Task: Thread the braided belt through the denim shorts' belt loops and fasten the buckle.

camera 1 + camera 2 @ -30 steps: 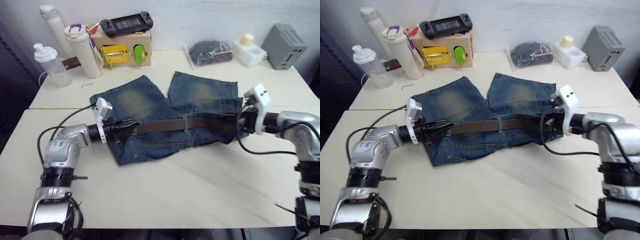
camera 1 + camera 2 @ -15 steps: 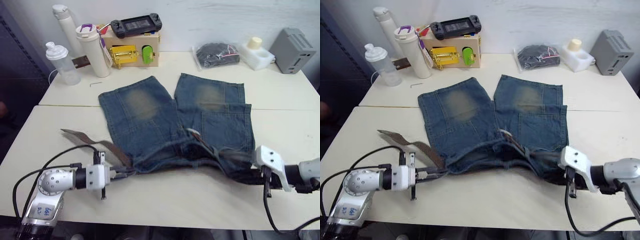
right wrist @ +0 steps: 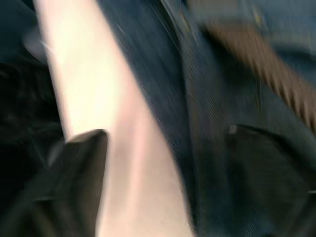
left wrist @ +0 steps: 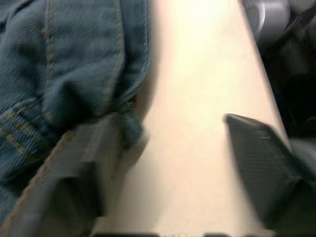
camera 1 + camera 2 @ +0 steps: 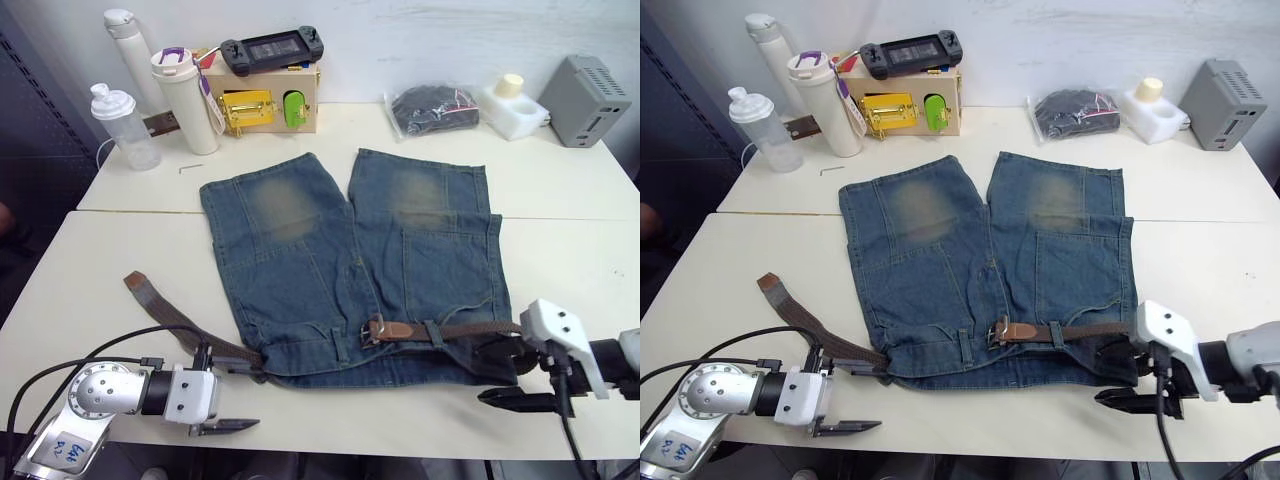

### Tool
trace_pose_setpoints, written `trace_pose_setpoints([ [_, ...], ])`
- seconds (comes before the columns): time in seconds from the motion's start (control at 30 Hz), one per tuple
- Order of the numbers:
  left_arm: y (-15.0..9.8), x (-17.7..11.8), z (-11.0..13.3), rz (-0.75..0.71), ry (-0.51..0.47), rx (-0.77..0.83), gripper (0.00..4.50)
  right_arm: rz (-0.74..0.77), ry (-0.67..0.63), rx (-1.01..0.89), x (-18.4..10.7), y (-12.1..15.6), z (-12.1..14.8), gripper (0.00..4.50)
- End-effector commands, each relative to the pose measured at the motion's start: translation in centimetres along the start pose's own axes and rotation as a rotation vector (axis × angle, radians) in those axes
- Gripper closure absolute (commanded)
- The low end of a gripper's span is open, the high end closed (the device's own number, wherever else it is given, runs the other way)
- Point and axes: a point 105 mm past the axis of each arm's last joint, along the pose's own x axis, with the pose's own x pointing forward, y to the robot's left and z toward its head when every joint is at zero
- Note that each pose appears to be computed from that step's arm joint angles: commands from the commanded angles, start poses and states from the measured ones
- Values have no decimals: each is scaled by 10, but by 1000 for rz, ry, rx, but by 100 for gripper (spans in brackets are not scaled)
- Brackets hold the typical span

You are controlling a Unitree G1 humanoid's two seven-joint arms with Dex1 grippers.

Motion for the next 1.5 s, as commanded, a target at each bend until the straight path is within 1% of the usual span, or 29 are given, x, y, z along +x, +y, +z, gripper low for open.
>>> trace_pose_setpoints([
  [0.03, -3, -14, 31, -82, -65, -145, 5, 87, -170, -70, -17, 13, 45, 0],
  [0.13, -2, -22, 45, -123, -106, -252, 5, 93, -283, -77, -22, 9, 67, 0],
  [0.17, 6, -26, 50, -95, -135, -284, 5, 54, -318, -70, -20, -1, 75, 0],
  [0.23, 19, -31, 57, -56, -173, -330, 5, -13, -348, -62, -14, -16, 84, 0],
  [0.27, 27, -34, 60, -29, -194, -344, 5, -54, -348, -62, -9, -25, 87, 0],
  [0.33, 50, -38, 62, 68, -233, -362, 5, -161, -331, -44, 3, -48, 90, 0],
  [0.37, 73, -39, 48, 188, -195, -343, 5, -283, -279, 0, 16, -73, 83, 0],
  [0.4, 88, -39, 38, 265, -159, -327, 5, -365, -235, 25, 25, -90, 77, 0],
  [0.43, 102, -35, 23, 330, -98, -312, 5, -432, -179, 43, 35, -106, 68, 0],
  [0.47, 109, -30, 13, 354, -48, -312, 5, -469, -132, 43, 43, -115, 61, 0],
  [0.53, 117, -22, -4, 390, 18, -318, 5, -506, -70, 51, 52, -125, 52, 0],
  [0.63, 121, -12, -24, 402, 75, -353, 5, -546, 22, 67, 58, -136, 36, 0],
  [0.73, 121, -3, -46, 396, 148, -382, 5, -541, 128, 76, 62, -139, 16, 0],
  [0.83, 116, 1, -55, 361, 174, -374, 83, -507, 171, 68, 66, -135, 7, 80],
  [0.87, 112, 2, -57, 337, 188, -359, 129, -500, 181, 66, 67, -134, 4, 124],
  [0.97, 106, 3, -66, 307, 257, -310, 242, -496, 180, 77, 69, -134, 2, 246],
  [1.0, 105, 2, -69, 305, 281, -291, 303, -502, 170, 84, 71, -135, 3, 313],
  [1.03, 105, 2, -72, 306, 302, -270, 329, -515, 163, 91, 72, -137, 3, 343],
  [1.07, 107, 2, -73, 312, 314, -255, 369, -533, 157, 97, 73, -140, 4, 386],
  [1.1, 109, 2, -74, 319, 322, -243, 374, -554, 153, 101, 74, -143, 4, 435],
  [1.13, 111, 2, -74, 330, 324, -232, 374, -576, 147, 105, 74, -145, 5, 444],
  [1.23, 126, -1, -78, 395, 367, -156, 374, -651, 116, 122, 75, -154, 8, 444],
  [1.33, 154, -11, -87, 470, 497, 28, 374, -734, 49, 160, 79, -164, 16, 444],
  [1.4, 170, -13, -89, 497, 542, 109, 374, -796, 27, 168, 79, -172, 19, 444],
  [1.43, 184, -14, -90, 518, 570, 144, 374, -863, 19, 167, 76, -182, 23, 444],
  [1.5, 202, -16, -89, 548, 606, 195, 374, -940, 11, 165, 74, -193, 27, 444],
])
